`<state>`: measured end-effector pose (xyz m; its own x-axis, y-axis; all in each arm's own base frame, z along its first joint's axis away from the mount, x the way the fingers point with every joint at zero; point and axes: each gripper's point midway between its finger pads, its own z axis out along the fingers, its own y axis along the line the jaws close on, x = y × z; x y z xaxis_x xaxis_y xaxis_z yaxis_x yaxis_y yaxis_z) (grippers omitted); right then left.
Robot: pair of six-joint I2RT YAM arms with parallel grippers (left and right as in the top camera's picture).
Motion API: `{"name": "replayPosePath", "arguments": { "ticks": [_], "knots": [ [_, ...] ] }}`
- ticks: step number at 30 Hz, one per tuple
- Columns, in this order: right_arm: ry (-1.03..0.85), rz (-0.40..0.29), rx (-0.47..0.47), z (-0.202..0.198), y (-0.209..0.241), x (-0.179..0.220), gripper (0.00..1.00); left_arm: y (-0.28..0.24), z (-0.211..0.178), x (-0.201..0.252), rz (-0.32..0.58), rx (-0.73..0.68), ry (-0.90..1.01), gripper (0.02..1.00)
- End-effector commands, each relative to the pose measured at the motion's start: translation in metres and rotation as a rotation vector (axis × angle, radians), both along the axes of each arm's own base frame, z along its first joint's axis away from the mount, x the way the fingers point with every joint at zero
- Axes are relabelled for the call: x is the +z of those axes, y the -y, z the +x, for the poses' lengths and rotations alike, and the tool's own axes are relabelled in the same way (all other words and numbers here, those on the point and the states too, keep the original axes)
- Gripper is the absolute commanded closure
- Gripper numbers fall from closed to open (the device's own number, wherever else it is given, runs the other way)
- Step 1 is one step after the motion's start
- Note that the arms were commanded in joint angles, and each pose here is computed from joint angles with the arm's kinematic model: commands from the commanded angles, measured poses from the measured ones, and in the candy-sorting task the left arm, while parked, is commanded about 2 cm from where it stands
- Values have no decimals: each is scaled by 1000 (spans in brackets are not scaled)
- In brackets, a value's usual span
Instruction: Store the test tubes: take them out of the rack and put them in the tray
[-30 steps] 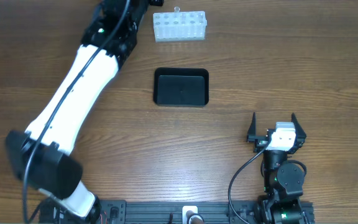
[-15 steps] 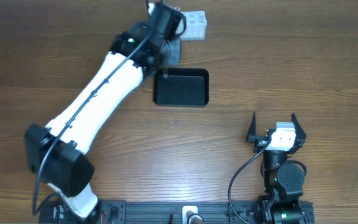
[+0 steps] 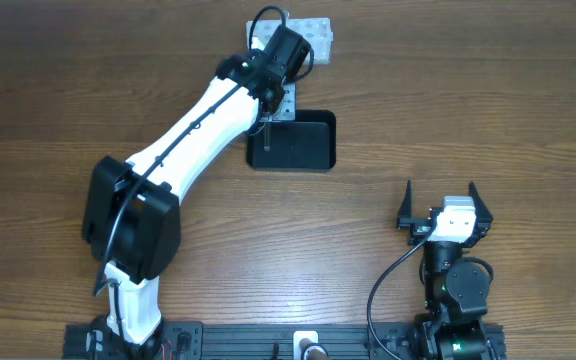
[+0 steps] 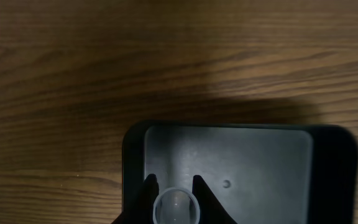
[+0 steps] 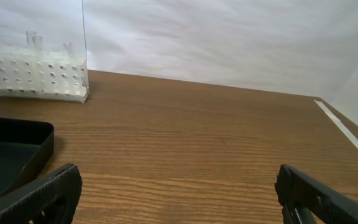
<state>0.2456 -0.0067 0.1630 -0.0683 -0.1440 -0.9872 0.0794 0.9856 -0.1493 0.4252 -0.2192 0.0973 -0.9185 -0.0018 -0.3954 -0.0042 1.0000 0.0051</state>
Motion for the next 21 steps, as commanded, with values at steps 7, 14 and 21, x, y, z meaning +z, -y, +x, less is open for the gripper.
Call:
{"name": "replayPosePath", "arguments": {
  "ticks": [7, 14, 21],
  "knots": [
    [1, -5, 1, 0, -1, -2, 9, -18, 3, -40, 58, 40, -71, 904],
    [1, -5, 1, 0, -1, -2, 7, -20, 2, -49, 67, 44, -90, 899],
    [1, -5, 1, 0, -1, -2, 7, -20, 0, -64, 81, 42, -119, 855]
  ]
}}
